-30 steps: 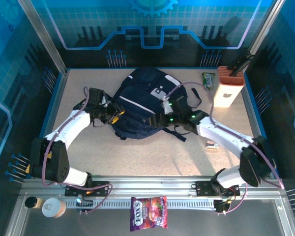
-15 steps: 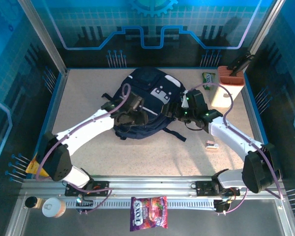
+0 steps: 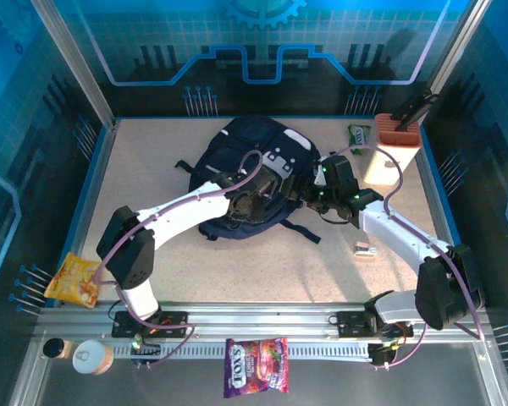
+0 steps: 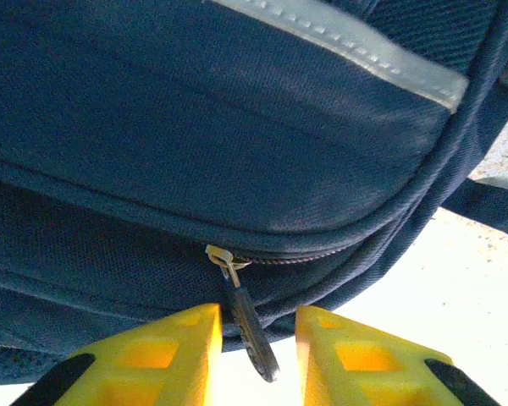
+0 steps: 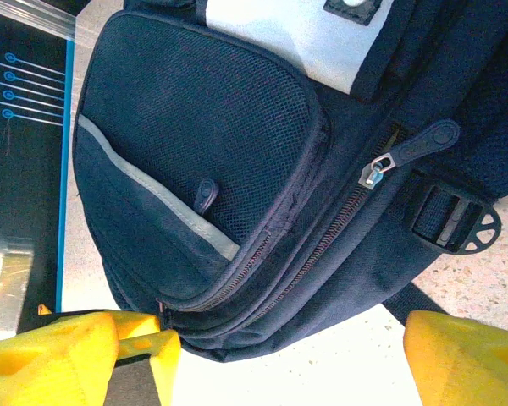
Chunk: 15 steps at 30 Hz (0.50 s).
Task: Pack the student bag
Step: Unzip the student bag at the top-center of the table.
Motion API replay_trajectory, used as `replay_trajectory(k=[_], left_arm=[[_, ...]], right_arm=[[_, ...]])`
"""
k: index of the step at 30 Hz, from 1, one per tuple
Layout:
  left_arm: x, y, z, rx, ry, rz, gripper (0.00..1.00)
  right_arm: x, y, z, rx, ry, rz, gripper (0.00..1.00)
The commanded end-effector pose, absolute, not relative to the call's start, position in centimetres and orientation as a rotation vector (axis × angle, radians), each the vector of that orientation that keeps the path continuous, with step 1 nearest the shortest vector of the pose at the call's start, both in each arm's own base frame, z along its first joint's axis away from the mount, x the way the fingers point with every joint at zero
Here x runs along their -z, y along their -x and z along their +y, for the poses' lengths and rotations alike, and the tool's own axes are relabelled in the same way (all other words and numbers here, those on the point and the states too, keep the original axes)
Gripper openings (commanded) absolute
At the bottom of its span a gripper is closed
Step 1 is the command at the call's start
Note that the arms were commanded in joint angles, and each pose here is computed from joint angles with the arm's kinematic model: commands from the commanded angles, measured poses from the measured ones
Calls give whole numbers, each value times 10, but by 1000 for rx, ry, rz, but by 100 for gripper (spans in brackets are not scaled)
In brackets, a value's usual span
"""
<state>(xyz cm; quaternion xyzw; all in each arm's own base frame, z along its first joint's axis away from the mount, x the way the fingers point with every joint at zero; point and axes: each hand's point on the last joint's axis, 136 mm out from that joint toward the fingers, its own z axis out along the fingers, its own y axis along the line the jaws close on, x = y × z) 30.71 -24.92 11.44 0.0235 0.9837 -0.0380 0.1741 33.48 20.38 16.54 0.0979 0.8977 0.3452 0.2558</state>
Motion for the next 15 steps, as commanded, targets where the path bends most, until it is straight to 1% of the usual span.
replay_trajectory(k=[1, 8, 14, 15], left_arm=[[-118, -304, -249, 73, -104, 2798, 26], [-112, -303, -246, 49, -92, 2810, 19], [-108, -306, -246, 29, -98, 2811, 18], [-108, -307, -245, 23, -94, 2807, 18]], right_arm=[[-159, -337, 199, -942, -300, 2447, 87], [-155, -336, 199, -949, -316, 2453, 85], [-156, -337, 203, -996, -360, 2435, 83], [-147, -334, 202, -1001, -385, 2450, 82]])
